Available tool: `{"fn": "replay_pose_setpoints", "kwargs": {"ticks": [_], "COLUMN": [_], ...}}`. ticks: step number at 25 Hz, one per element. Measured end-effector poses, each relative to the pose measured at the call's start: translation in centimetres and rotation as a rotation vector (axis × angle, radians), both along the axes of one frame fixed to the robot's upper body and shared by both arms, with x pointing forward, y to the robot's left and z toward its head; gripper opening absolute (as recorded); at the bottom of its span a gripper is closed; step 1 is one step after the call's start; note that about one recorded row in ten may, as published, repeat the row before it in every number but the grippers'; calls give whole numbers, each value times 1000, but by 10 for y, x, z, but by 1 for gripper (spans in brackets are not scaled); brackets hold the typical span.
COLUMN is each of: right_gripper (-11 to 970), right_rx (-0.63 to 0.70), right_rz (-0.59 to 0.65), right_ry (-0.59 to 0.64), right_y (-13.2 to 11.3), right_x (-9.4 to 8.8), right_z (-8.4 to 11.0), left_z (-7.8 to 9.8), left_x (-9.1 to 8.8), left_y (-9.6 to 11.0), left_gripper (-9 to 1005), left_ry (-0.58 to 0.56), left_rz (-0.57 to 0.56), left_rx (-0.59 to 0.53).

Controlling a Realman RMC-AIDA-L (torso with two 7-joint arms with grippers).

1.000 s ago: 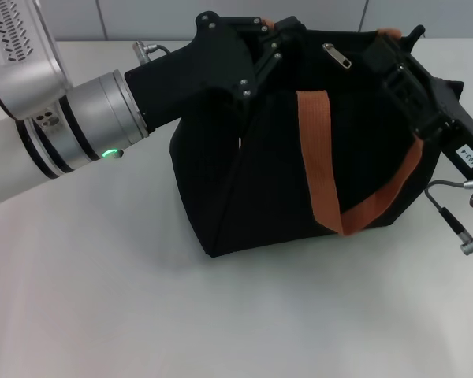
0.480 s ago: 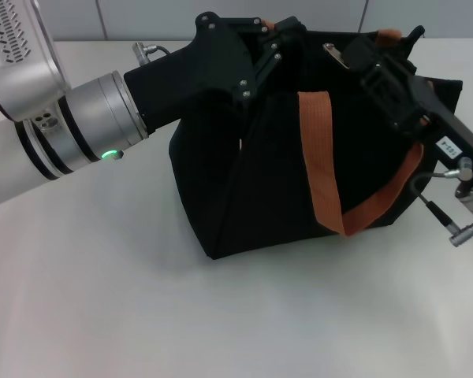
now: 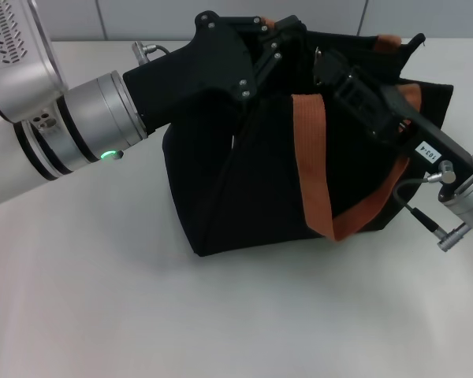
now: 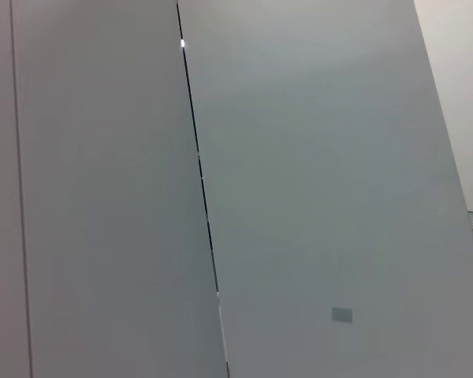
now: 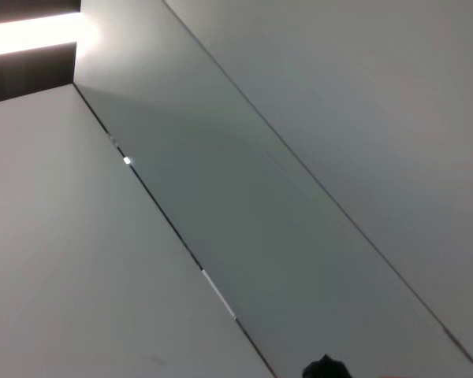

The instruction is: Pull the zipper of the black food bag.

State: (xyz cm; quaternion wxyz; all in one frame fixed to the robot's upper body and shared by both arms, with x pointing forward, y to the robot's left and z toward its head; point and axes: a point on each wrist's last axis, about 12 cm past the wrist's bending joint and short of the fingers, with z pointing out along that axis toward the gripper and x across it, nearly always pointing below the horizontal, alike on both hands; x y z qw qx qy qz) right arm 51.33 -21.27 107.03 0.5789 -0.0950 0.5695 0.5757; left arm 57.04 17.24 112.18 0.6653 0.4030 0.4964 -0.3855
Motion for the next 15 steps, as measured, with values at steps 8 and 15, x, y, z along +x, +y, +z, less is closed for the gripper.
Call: {"fn": "replay_pose_setpoints", "kwargs": {"ticks": [8,15], "right_gripper": [323,323], "right_rx": [30,44], "right_rz": [21,22], "right_ry": [17,71], "right_y": [-2,-7], "right_x": [-5,-8], "right_z": [0,-4], "left_z": [0,1], "left_x": [0,-1], "left_y": [1,1], "left_gripper": [42,42], "left_ry": [1,-1], "left_rz": [3,0], "left_rx": [-3,-13]}}
